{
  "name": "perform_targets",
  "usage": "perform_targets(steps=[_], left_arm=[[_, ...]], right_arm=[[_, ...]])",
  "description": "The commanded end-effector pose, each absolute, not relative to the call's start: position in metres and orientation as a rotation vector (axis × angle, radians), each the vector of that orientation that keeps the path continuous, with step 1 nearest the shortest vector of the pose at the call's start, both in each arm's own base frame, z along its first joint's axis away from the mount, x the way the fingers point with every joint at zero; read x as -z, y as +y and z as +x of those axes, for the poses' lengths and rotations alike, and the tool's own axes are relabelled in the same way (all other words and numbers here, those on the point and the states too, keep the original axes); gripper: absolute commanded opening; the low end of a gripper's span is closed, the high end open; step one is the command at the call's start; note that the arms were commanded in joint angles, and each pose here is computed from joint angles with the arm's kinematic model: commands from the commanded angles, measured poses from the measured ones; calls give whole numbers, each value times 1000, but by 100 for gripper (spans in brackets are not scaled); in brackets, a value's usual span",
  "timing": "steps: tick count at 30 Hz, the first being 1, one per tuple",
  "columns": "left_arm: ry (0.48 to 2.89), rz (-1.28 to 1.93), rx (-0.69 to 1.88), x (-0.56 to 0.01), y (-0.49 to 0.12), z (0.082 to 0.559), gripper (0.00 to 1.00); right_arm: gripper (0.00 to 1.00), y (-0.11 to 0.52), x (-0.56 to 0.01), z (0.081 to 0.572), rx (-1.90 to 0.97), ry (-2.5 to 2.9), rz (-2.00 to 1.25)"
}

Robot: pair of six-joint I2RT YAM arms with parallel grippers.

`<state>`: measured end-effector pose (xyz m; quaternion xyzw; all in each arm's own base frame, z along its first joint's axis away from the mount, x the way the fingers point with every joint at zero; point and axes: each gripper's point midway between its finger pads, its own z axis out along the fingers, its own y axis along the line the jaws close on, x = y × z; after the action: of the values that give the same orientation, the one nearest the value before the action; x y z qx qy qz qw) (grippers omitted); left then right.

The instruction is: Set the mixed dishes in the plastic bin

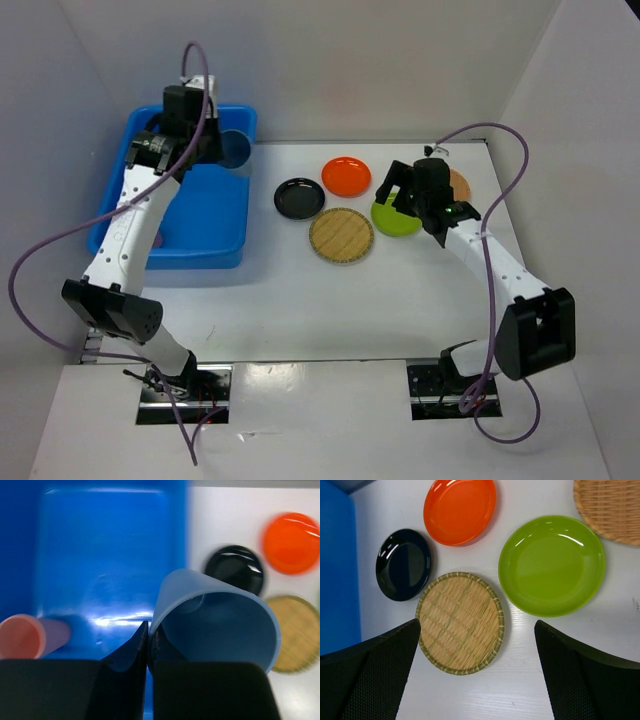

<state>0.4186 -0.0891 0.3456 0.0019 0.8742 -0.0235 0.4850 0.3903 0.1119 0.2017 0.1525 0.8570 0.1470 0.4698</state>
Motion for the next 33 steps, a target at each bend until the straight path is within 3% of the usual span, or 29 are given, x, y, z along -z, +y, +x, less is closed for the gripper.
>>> perform_targets(steps=[1, 11, 21, 33], left_arm=[[2157, -209, -147, -340, -5, 419, 0], [2146, -510, -172, -333, 134, 411, 0], [2170, -712, -191, -305, 188, 374, 0], [2181, -757, -176, -276, 200, 364, 0]], right_arm=[[99, 129, -204, 408, -426, 2104, 280], [99, 125, -216, 434, -394, 2042, 347], [99, 85, -189, 450, -332, 2007, 625], [99, 61, -192, 459, -211, 1975, 734]])
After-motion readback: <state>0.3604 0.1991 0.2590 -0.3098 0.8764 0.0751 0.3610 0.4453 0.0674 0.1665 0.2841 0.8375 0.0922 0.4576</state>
